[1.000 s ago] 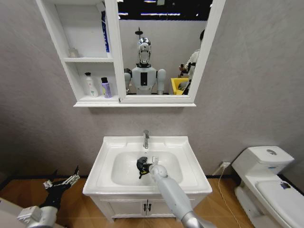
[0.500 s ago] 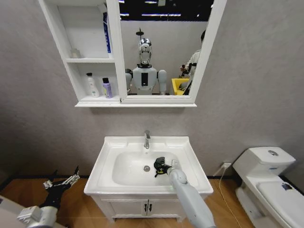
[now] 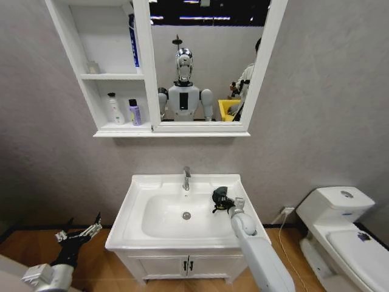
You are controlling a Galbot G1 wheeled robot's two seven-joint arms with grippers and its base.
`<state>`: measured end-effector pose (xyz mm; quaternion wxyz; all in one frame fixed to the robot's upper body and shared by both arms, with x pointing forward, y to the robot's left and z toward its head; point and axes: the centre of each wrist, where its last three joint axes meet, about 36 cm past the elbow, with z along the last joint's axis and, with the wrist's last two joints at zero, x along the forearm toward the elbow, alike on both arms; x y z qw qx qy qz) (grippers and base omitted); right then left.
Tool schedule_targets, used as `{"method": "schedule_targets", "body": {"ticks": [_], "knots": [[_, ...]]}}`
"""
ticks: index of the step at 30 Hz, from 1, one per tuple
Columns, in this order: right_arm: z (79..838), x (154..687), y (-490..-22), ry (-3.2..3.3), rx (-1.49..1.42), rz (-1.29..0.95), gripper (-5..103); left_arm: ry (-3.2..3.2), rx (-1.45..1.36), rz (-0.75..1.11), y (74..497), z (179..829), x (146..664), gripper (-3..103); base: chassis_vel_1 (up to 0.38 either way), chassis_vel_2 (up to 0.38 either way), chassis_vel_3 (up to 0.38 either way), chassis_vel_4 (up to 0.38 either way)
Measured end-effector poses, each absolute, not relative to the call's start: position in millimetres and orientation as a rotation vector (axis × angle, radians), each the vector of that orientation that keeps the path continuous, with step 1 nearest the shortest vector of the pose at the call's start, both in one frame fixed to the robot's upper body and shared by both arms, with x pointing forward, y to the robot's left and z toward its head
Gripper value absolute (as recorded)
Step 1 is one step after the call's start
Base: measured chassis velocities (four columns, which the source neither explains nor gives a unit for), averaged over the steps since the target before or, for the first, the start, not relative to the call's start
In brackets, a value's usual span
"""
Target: Move facial cleanser and shampoo from washbasin to cabinet, then wipe washbasin with towel.
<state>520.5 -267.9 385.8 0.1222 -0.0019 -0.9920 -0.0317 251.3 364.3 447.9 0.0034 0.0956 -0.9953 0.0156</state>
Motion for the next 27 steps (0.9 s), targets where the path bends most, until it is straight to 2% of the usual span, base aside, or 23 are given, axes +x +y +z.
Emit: {"method": "schedule_targets", "body": {"ticks": [7, 12, 15, 16, 18, 19, 22, 24, 25, 26, 27], "knots": [[387, 543, -310, -2.940, -0.067, 0.006, 5, -3.120, 0.300, 0.049, 364, 448, 251, 100, 0.000, 0.000, 0.000, 0.000], [385, 550, -328, -2.909, 0.021, -0.134, 3, -3.120, 0.300, 0.049, 364, 448, 251, 100, 0.000, 0.000, 0.000, 0.000], [387, 551, -331, -2.878, 0.014, -0.172, 19, -3.120, 0.300, 0.049, 364, 448, 251, 100, 0.000, 0.000, 0.000, 0.000], [387, 551, -331, -2.878, 0.014, -0.172, 19, -3.120, 0.300, 0.049, 364, 448, 251, 100, 0.000, 0.000, 0.000, 0.000], [386, 550, -328, -2.847, -0.062, -0.127, 30, -3.120, 0.300, 0.049, 364, 448, 251, 100, 0.000, 0.000, 0.000, 0.000], [386, 550, -328, -2.847, -0.062, -0.127, 30, -3.120, 0.300, 0.049, 364, 448, 251, 100, 0.000, 0.000, 0.000, 0.000], [383, 549, -330, -2.836, -0.131, -0.030, 47, -3.120, 0.300, 0.049, 364, 448, 251, 100, 0.000, 0.000, 0.000, 0.000], [382, 549, -331, -2.835, -0.139, -0.024, 47, -3.120, 0.300, 0.049, 364, 448, 251, 100, 0.000, 0.000, 0.000, 0.000], [382, 548, -334, -2.838, -0.145, -0.019, 57, -3.120, 0.300, 0.049, 364, 448, 251, 100, 0.000, 0.000, 0.000, 0.000], [382, 548, -334, -2.838, -0.145, -0.019, 57, -3.120, 0.300, 0.049, 364, 448, 251, 100, 0.000, 0.000, 0.000, 0.000], [382, 548, -337, -2.845, -0.137, -0.021, 62, -3.120, 0.300, 0.049, 364, 448, 251, 100, 0.000, 0.000, 0.000, 0.000]]}}
